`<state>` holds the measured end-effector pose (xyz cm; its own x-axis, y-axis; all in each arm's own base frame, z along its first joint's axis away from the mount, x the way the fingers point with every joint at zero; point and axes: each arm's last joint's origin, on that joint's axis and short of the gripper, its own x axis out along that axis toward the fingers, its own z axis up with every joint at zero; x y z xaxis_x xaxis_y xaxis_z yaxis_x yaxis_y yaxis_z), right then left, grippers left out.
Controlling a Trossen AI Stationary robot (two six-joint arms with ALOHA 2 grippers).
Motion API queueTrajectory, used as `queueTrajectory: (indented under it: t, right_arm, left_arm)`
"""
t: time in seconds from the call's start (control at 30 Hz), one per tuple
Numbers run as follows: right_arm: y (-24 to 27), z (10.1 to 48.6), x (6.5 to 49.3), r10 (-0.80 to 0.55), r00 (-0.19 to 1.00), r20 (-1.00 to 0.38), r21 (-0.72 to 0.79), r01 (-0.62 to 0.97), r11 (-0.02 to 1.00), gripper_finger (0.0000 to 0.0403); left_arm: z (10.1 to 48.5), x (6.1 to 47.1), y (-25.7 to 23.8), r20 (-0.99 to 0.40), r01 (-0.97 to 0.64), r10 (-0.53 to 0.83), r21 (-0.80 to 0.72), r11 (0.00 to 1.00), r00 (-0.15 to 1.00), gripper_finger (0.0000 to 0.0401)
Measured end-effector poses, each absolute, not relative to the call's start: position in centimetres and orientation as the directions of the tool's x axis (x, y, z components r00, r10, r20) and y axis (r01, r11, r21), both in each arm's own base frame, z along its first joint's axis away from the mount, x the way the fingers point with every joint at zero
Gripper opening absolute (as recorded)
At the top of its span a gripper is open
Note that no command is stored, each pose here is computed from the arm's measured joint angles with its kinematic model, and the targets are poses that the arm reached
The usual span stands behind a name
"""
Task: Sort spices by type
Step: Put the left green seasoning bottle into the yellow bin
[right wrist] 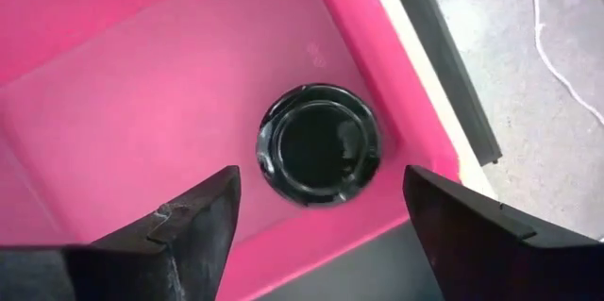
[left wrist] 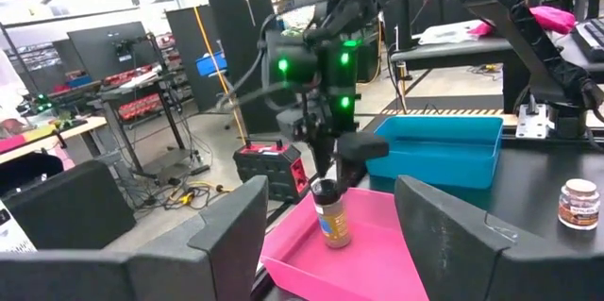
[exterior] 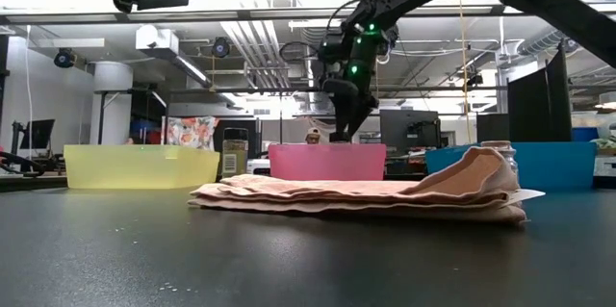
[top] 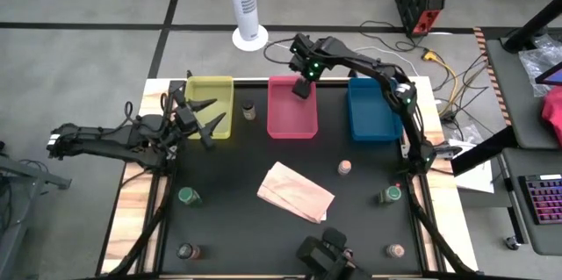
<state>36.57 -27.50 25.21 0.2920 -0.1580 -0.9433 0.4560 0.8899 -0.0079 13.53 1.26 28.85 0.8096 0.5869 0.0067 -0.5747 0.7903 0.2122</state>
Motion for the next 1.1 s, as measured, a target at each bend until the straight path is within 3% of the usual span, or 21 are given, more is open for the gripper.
queueTrajectory:
  t: [0.2,0.43,0.9,1.1]
  right_arm:
    - [-25.8,28.9,35.1,-0.169,0.318,-0.933,0.003,0.478,0.878,0.0284]
    - [-20.1,31.1,33.3,-0.155,0.361,-0.92,0.011,0.418,0.909,0.0261]
    - [-7.4,31.2,28.0,-0.147,0.732,-0.665,-0.016,0.183,0.983,0.0253]
    - [-3.4,29.7,27.1,-0.176,0.802,-0.571,-0.147,0.111,0.983,0.024]
  left_arm:
    - [28.7,13.7,1.2,-0.002,-0.568,0.58,0.198,0.799,0.815,0.0217]
    - [28.1,14.7,0.9,-0.046,-0.48,0.492,0.162,0.862,0.869,0.0217]
    - [28.2,16.4,0.4,-0.096,-0.385,0.388,0.055,0.921,0.916,0.0217]
    - [29.4,17.5,-0.4,-0.123,-0.328,0.33,0.037,0.944,0.936,0.0217]
